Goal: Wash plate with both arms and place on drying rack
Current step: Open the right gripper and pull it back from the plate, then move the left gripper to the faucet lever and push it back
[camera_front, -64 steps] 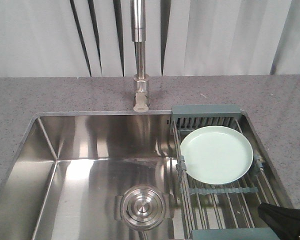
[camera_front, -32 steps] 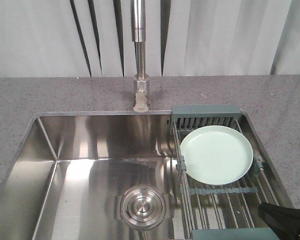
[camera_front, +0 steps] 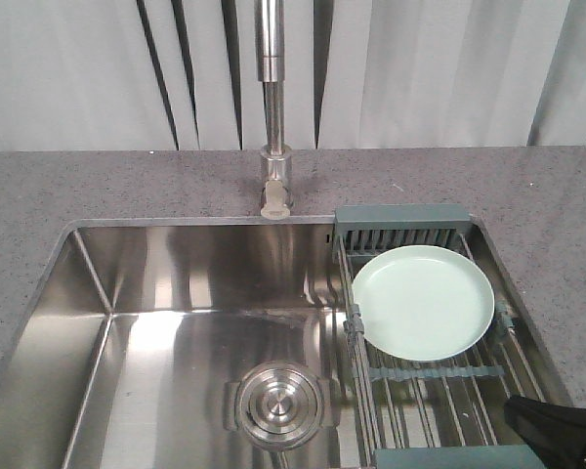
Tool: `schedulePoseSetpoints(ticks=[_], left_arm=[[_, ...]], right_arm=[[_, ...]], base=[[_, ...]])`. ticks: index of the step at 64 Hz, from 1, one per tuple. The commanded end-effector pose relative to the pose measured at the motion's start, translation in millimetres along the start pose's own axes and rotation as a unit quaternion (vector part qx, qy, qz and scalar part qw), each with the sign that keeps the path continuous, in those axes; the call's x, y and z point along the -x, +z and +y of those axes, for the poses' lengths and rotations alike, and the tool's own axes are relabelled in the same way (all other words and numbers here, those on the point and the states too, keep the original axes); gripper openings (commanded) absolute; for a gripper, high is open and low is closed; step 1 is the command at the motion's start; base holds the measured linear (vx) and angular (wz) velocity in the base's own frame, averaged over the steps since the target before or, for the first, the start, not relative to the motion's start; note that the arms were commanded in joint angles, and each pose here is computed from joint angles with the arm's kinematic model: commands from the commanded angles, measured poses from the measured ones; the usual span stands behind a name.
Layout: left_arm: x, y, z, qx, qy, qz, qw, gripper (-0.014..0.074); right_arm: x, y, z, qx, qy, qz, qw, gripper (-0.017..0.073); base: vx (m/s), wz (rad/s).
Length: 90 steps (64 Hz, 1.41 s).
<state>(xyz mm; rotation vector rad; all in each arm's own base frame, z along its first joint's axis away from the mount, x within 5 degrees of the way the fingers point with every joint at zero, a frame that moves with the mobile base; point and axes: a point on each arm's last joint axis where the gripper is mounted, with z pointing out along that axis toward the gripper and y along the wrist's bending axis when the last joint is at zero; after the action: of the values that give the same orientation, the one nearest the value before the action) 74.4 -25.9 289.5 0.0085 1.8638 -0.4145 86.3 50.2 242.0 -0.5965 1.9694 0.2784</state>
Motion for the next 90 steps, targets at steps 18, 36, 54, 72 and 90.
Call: schedulePoseSetpoints(ticks=[18, 36, 54, 72, 90], left_arm=[[55.8, 45.0, 1.1, -0.011, -0.141, -0.04, 0.989, -0.0006], [96.8, 136.0, -3.0, -0.089, -0.158, 0.071, 0.981, -0.0006], [93.5, 223.3, -3.6, -0.2, -0.232, 0.144, 0.941, -0.0006], [56.9, 294.0, -32.5, -0.261, -0.271, 0.227, 0.898, -0.0006], [44.0, 341.5, -54.9, -0.3, -0.313, 0.239, 0.869, -0.0006]], right_arm=[[14.2, -2.9, -0.2, 0.001, -0.003, -0.045, 0.999, -0.0004], [14.2, -2.9, -0.2, 0.001, -0.002, -0.045, 0.999, -0.0004], [14.2, -2.9, -0.3, 0.0, -0.003, -0.045, 0.999, -0.0004], [14.2, -2.9, -0.3, 0.0, -0.003, -0.045, 0.999, -0.0004], [14.2, -2.9, -0.3, 0.0, -0.003, -0.045, 0.999, -0.0004]], base=[[0.0, 0.0], [0.0, 0.0], [0.0, 0.0], [0.0, 0.0], [0.0, 0.0]])
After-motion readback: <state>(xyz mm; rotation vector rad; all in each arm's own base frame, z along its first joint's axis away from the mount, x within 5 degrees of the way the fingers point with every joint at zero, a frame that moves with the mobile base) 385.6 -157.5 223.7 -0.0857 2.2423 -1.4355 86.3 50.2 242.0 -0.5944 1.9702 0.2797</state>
